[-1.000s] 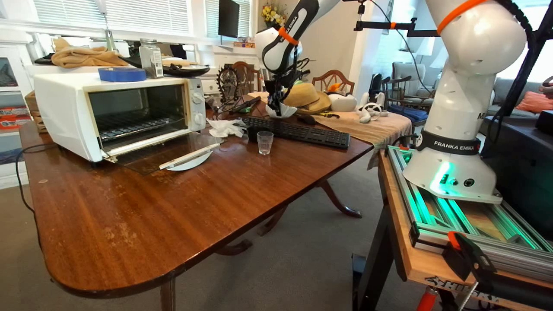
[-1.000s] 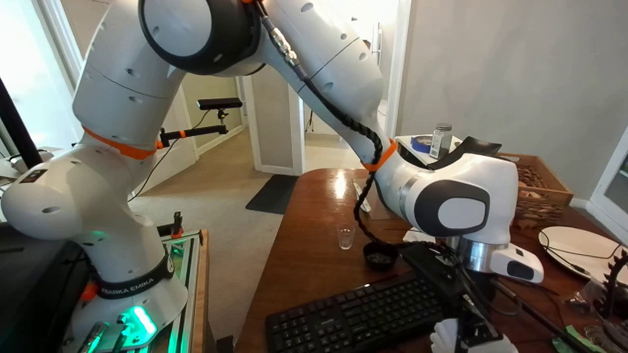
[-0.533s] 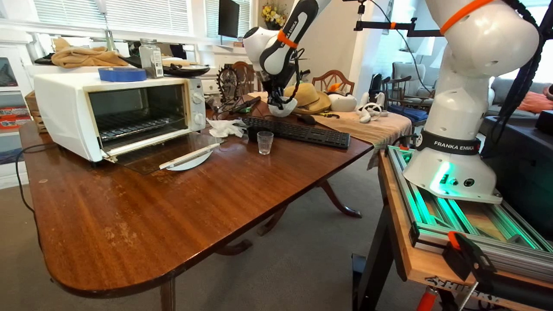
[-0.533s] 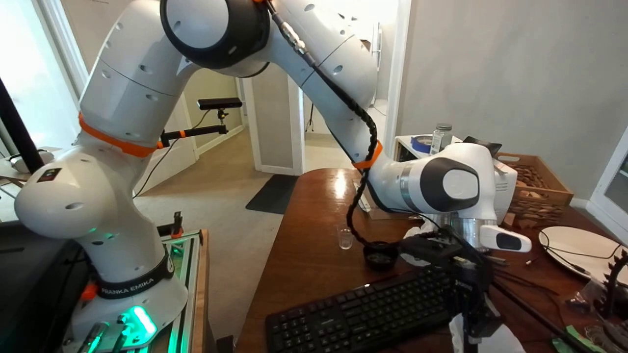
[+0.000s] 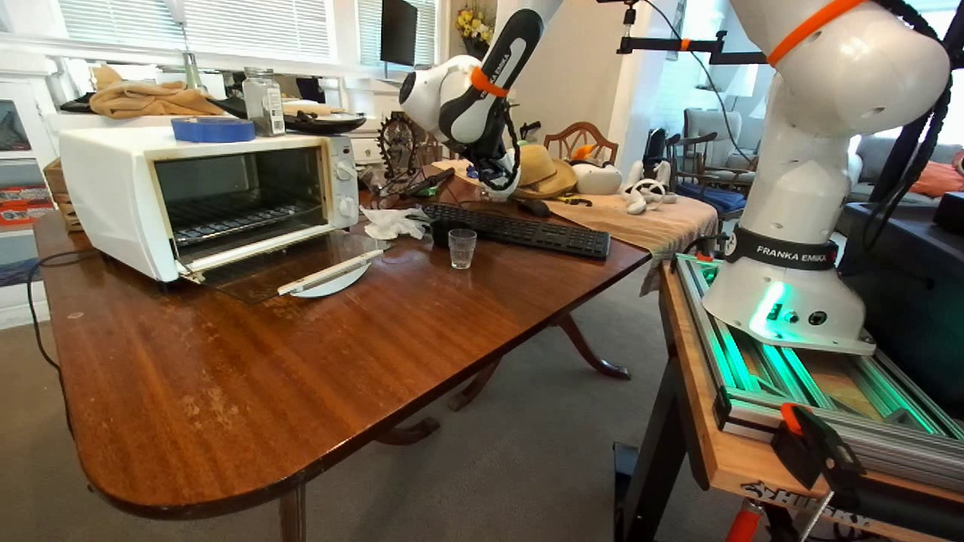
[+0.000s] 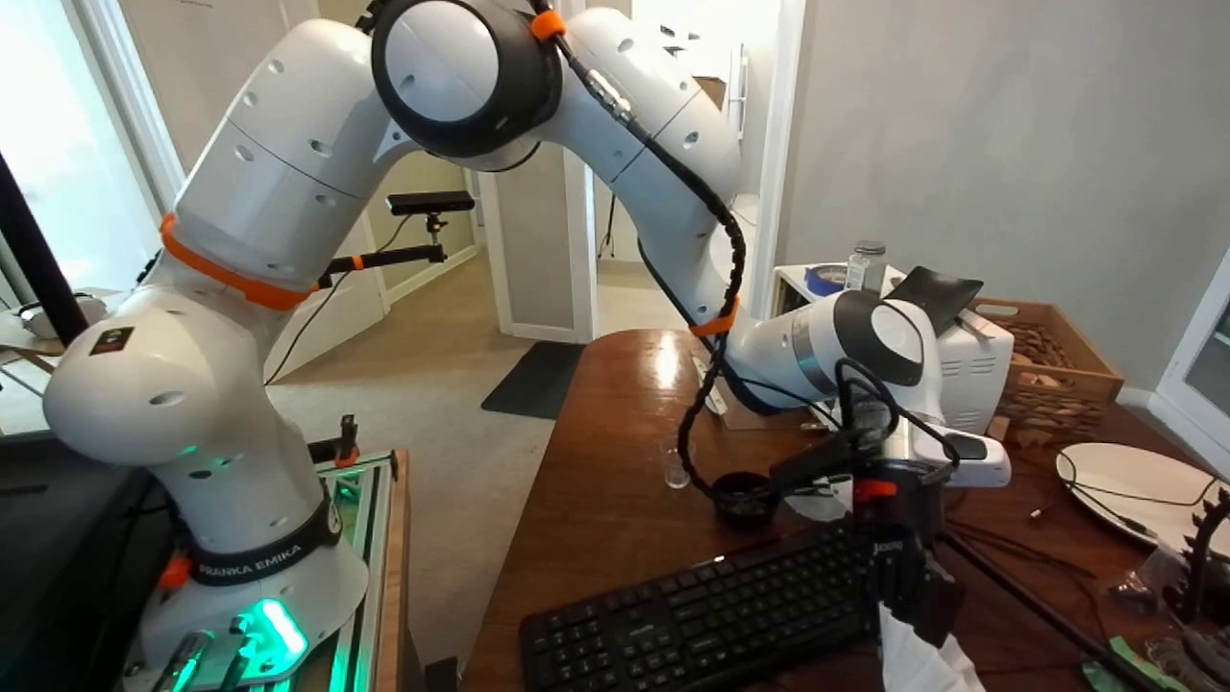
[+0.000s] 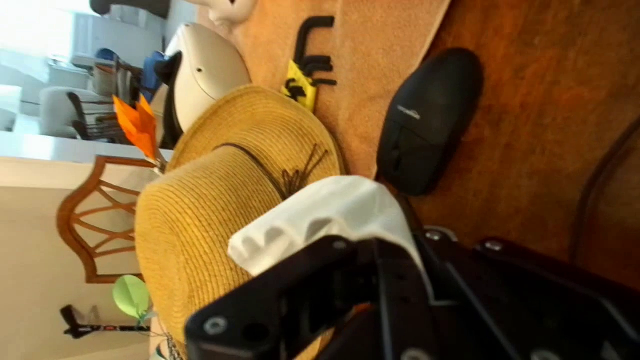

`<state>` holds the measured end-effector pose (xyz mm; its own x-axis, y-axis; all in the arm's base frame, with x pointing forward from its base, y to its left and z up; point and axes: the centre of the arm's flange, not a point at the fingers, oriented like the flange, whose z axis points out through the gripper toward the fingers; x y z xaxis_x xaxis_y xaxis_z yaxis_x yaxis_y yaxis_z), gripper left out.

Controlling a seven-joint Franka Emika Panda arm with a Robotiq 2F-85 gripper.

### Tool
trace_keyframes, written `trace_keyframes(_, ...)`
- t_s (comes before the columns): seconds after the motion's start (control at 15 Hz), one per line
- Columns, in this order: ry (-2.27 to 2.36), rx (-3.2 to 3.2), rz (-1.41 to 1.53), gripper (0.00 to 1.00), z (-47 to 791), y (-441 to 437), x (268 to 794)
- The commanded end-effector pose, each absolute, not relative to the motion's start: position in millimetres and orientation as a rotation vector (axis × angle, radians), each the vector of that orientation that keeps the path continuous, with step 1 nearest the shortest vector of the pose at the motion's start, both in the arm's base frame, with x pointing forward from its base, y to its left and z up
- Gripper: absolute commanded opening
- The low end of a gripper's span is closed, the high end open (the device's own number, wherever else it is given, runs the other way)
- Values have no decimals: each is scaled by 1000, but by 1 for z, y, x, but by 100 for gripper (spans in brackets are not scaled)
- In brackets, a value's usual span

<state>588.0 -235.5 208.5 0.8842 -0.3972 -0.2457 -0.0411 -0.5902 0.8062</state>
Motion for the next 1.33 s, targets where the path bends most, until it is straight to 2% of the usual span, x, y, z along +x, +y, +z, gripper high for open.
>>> trace_keyframes(0.0,-347,1982,-596,0,200,-234,596)
trace_keyframes(0.67,-213,1984,-625,0,208,-219,600)
trace_keyframes(1.27,-178,2098,-354,0,240,-204,611)
